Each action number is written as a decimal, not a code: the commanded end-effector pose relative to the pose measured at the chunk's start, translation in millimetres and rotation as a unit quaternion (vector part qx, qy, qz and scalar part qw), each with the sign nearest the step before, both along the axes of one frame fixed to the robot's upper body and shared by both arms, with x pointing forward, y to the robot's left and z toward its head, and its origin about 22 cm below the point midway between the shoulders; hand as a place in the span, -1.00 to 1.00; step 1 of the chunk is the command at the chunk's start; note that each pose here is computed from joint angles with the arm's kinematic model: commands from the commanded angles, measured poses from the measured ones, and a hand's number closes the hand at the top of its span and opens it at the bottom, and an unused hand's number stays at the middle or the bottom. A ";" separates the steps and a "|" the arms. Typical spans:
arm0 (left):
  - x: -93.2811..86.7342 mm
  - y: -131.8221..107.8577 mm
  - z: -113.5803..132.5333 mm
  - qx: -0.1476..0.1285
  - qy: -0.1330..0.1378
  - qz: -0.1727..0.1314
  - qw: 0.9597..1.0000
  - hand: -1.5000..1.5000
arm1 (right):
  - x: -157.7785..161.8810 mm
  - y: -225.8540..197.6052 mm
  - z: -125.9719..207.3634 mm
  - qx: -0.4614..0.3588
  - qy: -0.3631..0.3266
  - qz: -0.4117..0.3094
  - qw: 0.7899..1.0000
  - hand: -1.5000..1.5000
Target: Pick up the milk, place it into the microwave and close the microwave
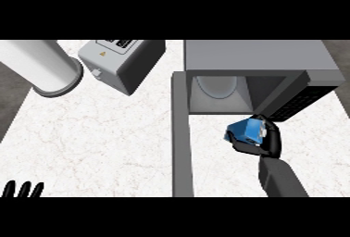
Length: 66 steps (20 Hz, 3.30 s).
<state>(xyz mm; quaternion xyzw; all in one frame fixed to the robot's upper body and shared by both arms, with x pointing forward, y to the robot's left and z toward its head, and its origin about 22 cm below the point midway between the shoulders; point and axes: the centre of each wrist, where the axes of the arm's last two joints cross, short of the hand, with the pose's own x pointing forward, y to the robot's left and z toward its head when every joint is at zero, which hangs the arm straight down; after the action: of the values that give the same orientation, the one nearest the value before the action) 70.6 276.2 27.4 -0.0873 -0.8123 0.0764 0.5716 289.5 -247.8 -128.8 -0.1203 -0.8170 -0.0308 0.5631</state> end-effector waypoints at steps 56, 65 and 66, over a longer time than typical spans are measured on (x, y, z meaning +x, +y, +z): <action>-7.3 32.0 -8.0 0.000 0.011 -0.011 1.000 -1.00 | 94.2 40.4 80.9 -0.095 0.084 -0.055 0.990 1.00; 1.9 36.0 -8.9 0.000 0.006 -0.024 1.000 -1.00 | 110.1 35.0 95.8 -0.169 0.059 -0.079 0.981 1.00; 12.5 25.8 -10.5 -0.005 0.001 -0.029 1.000 -1.00 | 117.9 35.2 107.5 -0.172 0.044 -0.094 0.980 1.00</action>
<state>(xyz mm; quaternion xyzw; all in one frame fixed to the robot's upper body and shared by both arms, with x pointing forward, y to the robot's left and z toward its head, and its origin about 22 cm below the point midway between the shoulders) 74.2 306.1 17.8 -0.1040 -0.8074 0.0671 0.5768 398.4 -207.9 -33.4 -0.2619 -0.7643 0.0574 0.5864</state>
